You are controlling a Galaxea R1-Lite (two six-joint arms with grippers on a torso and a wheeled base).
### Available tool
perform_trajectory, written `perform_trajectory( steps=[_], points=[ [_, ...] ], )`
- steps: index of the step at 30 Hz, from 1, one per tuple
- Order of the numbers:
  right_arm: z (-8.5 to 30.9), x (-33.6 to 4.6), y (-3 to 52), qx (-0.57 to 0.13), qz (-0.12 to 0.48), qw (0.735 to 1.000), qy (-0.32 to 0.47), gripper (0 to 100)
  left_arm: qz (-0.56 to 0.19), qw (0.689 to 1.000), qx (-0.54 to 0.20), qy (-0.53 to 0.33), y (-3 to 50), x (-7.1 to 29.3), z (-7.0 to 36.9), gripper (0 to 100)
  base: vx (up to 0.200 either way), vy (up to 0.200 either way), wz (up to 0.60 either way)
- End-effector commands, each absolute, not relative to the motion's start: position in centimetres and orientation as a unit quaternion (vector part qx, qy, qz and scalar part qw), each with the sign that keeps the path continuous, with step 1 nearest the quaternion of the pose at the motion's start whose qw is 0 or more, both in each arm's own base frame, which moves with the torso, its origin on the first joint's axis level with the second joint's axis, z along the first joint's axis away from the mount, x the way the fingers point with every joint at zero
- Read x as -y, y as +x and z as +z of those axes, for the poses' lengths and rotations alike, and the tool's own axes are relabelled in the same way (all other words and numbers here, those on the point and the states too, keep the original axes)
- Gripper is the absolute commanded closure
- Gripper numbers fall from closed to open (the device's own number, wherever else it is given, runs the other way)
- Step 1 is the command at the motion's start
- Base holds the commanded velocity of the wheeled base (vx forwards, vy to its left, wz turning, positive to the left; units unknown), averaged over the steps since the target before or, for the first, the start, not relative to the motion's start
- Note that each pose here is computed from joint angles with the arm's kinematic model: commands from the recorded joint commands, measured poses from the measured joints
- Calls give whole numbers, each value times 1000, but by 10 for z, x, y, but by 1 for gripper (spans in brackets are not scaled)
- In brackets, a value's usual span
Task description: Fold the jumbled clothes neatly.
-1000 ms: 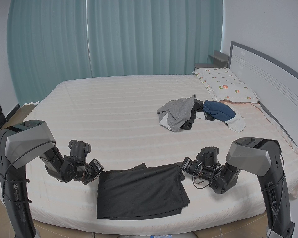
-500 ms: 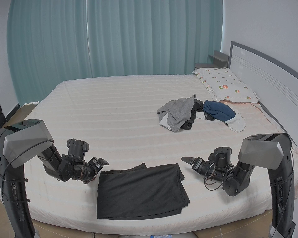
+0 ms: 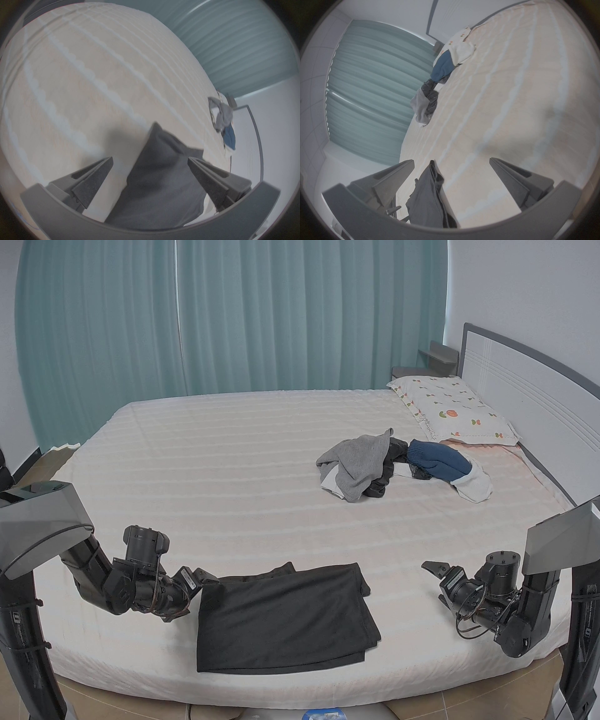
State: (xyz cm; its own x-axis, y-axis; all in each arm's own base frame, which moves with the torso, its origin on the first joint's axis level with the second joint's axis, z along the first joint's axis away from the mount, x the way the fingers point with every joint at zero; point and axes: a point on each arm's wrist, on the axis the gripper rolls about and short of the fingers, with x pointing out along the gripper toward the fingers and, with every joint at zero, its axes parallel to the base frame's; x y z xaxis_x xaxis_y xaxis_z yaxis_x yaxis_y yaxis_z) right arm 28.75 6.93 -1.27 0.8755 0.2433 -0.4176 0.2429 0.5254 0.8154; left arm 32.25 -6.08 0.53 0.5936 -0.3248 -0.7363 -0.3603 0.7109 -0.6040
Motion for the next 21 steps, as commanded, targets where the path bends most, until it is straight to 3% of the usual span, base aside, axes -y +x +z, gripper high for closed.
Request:
perform_trajectory(
  steps=[1, 9, 21],
  points=[
    [-23, -52, 289, -259, -20, 815, 518, 0, -53, 828, -458, -320, 302, 69, -4, 0, 0, 0, 0],
    [-28, -54, 290, -272, -10, 810, 519, 0, -88, 844, -435, -301, 308, 84, -15, 0, 0, 0, 0],
    [-27, -54, 291, -271, -8, 810, 520, 0, -88, 841, -442, -298, 301, 85, -17, 0, 0, 0, 0]
  ],
)
